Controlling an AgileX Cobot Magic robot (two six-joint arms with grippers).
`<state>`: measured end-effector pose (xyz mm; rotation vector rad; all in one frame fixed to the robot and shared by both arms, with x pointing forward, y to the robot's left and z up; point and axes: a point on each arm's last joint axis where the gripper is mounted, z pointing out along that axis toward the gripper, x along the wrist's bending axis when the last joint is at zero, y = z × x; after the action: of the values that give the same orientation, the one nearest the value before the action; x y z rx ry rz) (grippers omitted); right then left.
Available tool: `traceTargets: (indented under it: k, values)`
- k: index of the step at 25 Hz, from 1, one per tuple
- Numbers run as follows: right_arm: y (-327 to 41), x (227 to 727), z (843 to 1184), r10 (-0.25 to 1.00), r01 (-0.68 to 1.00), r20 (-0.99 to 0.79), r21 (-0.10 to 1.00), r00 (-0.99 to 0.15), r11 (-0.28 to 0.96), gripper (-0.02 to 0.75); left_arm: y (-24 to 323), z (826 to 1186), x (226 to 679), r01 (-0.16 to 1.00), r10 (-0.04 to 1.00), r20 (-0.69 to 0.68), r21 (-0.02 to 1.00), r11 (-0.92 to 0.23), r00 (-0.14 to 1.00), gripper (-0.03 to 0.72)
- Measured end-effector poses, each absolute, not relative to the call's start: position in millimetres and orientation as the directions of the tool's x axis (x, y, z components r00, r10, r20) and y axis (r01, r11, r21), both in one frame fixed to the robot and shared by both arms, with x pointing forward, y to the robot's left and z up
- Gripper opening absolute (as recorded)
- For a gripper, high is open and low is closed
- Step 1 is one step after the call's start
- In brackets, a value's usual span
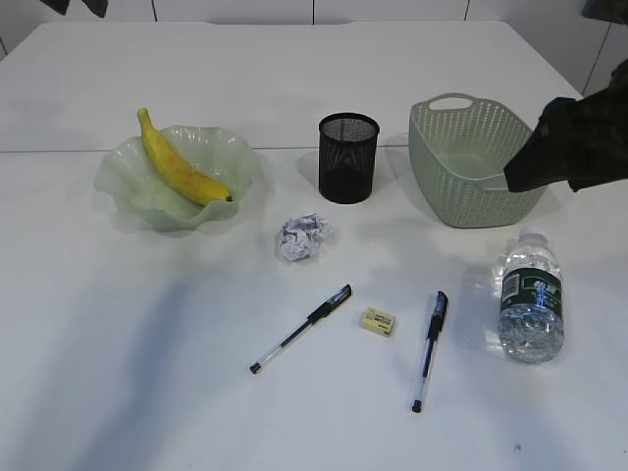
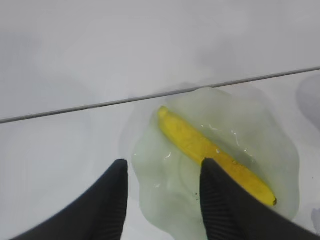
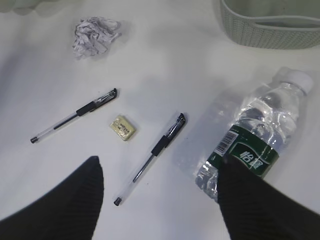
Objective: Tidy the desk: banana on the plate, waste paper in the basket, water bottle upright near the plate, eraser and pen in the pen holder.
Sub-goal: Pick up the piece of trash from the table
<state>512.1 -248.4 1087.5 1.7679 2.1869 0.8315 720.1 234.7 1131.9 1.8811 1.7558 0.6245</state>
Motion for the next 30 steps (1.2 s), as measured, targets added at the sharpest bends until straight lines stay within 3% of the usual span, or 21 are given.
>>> traceTargets:
  k: [14,30]
  values:
    - [-207.1,544.3,1080.1,0.892,0.815,0.204,0.524,-0.403,0.248,0.526,246.3,1193.4,680.5,0.717,0.998,0.052,0.694,-0.064,0.039,0.332]
    - [-163.1,584.6,1064.4,0.847,0.817,0.248,0.486,-0.471,0.311,0.526,254.0,1255.0,632.7,0.613,0.999,0.043,0.788,-0.052,0.029,0.328]
